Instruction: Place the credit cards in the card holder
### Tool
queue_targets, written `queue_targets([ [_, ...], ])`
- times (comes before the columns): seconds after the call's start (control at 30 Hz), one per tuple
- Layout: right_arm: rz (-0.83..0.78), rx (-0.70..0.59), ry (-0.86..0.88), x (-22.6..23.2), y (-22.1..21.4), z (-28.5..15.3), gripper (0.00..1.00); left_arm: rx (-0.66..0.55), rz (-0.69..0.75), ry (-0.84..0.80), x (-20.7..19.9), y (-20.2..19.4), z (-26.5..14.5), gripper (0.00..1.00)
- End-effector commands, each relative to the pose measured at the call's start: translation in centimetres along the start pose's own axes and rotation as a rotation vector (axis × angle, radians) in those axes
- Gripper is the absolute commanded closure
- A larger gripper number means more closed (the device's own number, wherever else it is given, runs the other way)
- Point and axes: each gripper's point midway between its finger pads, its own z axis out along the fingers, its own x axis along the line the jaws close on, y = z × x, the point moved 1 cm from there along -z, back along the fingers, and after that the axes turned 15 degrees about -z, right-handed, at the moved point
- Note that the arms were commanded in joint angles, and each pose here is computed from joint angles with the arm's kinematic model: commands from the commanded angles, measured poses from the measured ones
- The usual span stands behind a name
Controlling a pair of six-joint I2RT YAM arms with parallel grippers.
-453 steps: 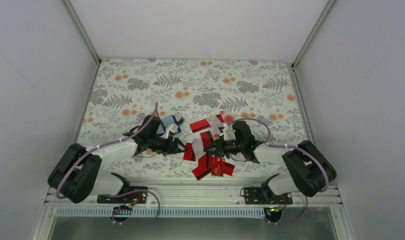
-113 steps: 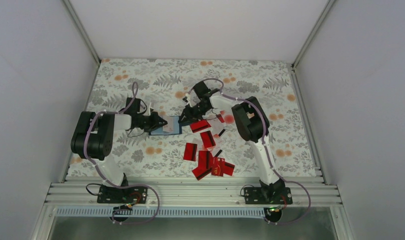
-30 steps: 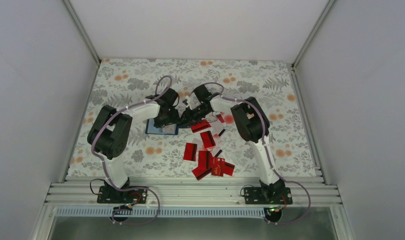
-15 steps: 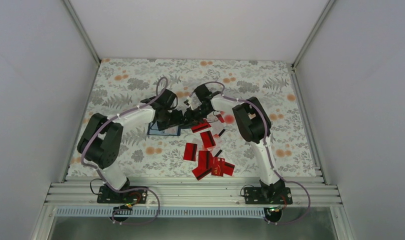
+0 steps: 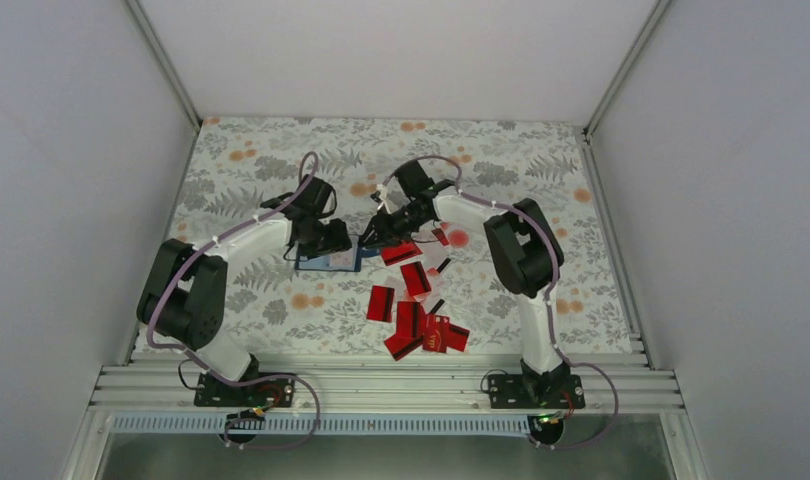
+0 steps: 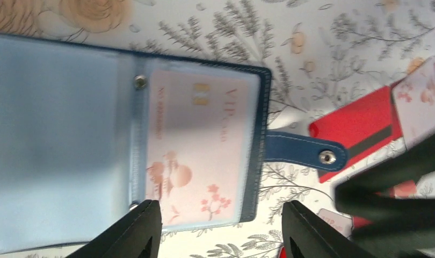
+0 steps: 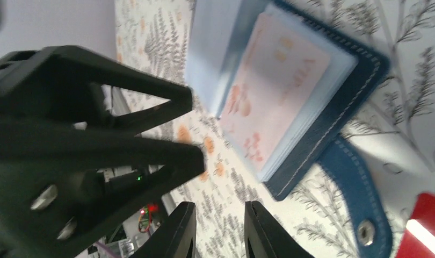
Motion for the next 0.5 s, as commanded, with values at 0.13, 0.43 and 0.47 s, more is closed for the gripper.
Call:
queue_targets([
  [0.13,0.03,-0.031,0.106,2.1,0.1,0.1,0.72,-0.019,0.073,0.09,3.2,0.9,0.1,0.68],
  [0.43,0.122,-0.003,0.1,0.2,0.1,2.2,0.67,-0.003,0.134,0.159,4.4,1.9,1.9,0.89],
  [0.47,0.128,0.001,0.096,0.0,0.1,2.4,0.67,0.001,0.138,0.159,4.4,2.0,2.2,0.91],
])
